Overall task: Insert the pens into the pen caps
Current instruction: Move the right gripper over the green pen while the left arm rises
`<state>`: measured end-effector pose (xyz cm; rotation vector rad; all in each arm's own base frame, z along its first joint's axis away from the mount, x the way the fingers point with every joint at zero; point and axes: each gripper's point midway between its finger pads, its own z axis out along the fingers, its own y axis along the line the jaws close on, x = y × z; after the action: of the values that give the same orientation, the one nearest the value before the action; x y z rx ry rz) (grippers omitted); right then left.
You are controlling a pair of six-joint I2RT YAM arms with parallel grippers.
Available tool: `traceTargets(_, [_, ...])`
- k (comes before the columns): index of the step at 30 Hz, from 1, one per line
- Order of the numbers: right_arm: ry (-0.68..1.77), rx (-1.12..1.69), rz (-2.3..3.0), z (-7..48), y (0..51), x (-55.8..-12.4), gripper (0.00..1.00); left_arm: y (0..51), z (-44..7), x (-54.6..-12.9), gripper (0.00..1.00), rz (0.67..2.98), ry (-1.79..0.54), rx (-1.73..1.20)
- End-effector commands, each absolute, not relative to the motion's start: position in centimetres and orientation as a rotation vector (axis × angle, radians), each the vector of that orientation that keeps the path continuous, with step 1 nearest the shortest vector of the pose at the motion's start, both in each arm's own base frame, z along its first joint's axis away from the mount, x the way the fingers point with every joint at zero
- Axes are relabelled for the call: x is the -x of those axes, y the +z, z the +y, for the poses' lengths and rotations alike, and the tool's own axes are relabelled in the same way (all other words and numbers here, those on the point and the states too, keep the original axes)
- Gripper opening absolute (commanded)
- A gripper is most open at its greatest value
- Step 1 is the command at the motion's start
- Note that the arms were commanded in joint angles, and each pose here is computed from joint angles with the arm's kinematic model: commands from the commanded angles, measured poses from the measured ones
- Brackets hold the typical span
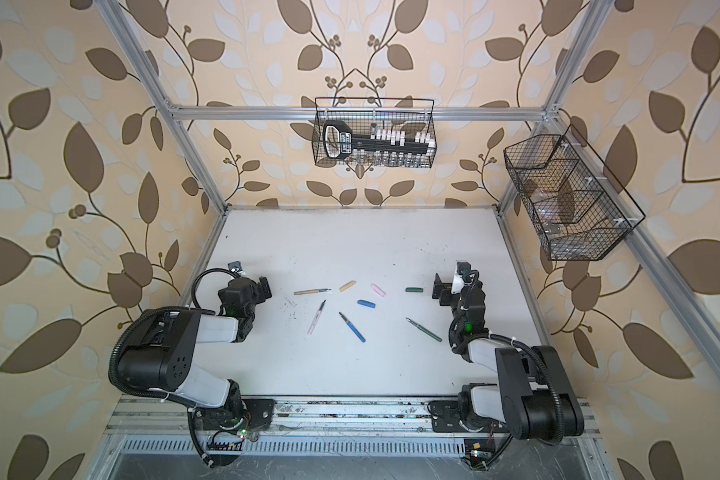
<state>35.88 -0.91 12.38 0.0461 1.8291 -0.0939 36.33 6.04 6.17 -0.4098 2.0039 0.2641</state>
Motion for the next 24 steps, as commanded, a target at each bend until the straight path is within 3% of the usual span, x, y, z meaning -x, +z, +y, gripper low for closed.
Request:
traceTargets(1, [-0.129,-0.04,1.879,-0.4,13.8,-36.3,0.92,8.7,6.3,-37.1,0.99,1.937,0.264,0.427])
traceTargets(7, [-0.061,0.054,2.032,3.7,17.3,-35.7,0.86,9.8,6.0,-37.7,0.99,1.963,0.324,0.398])
traceTargets(10, [-0.018,0.141,2.163,6.0,17.1,-34.3,0.85,13.2,5.8,-38.0,0.99,1.974,0.329,0.419])
traceTargets(18, [0.107,0.187,2.531,9.0,13.6,-29.8,0.84,19.6,0.9,-37.3,0.99,1.949,-0.098,0.411])
traceTargets(24, [0.108,0.296,2.713,10.8,10.2,-26.8,0.81,20.6,-3.7,-34.8,0.99,1.929,-0.331,0.331])
